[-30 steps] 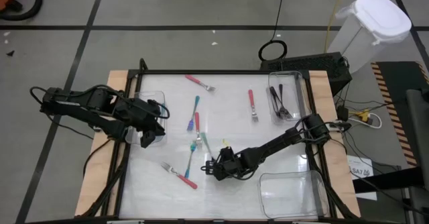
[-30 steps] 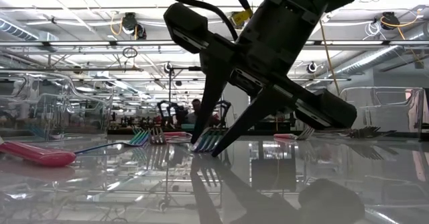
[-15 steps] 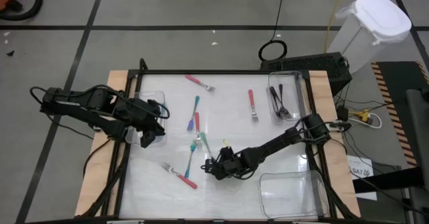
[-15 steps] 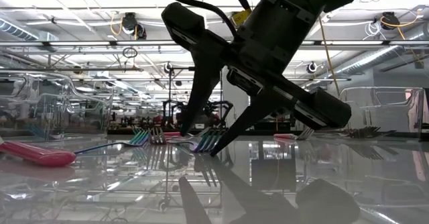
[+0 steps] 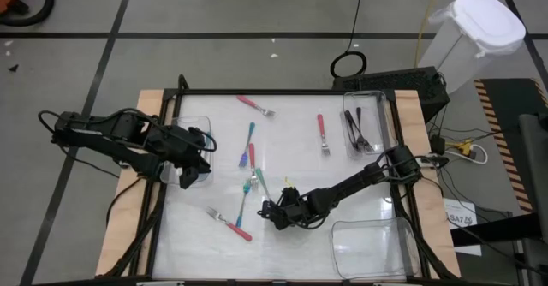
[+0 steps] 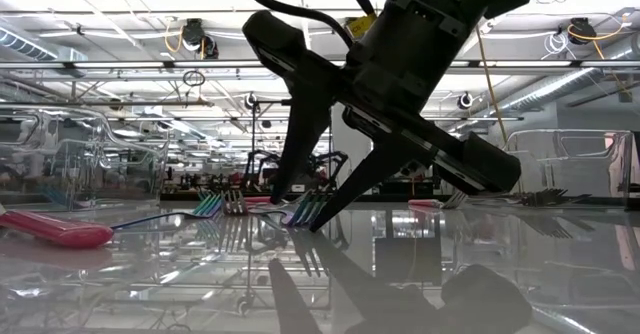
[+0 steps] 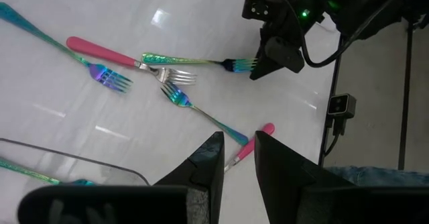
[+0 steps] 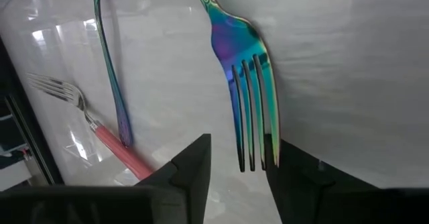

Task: Sort silverware by color (type)
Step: Put the blue fork into the left transparent bin

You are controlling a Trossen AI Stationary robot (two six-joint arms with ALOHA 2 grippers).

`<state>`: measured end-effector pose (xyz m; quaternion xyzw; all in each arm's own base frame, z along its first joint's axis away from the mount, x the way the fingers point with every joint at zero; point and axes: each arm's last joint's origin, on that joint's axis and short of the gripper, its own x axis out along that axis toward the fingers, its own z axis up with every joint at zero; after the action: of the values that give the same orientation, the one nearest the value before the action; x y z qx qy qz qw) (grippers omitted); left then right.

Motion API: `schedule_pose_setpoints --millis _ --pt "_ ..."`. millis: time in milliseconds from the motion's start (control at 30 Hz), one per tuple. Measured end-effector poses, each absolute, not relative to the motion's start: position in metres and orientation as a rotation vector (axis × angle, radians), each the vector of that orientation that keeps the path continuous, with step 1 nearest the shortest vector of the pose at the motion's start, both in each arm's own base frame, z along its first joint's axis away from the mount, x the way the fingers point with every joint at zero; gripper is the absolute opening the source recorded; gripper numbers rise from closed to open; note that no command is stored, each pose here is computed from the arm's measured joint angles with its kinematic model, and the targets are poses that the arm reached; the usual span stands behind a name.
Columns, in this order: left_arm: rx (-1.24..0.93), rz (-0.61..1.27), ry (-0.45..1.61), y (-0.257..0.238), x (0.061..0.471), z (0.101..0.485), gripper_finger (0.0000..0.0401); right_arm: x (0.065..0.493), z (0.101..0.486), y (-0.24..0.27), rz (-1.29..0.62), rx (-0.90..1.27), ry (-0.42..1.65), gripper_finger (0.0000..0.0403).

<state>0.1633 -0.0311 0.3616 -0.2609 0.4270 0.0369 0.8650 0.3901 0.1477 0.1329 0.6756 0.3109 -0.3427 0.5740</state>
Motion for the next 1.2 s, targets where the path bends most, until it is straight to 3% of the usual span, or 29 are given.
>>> schedule_pose_setpoints --millis 767,1200 --pt "-0.559 0.081 0.896 -0.0316 0.1632 0.3615 0.0086 0.3877 0.1334 0.1459 -0.833 1.551 0.715 0.0127" --pt "-0.547 0.047 0.907 -0.0384 0.1618 0.3615 0.0086 0.3863 0.1322 0.1447 -0.845 1.516 0.72 0.0009"
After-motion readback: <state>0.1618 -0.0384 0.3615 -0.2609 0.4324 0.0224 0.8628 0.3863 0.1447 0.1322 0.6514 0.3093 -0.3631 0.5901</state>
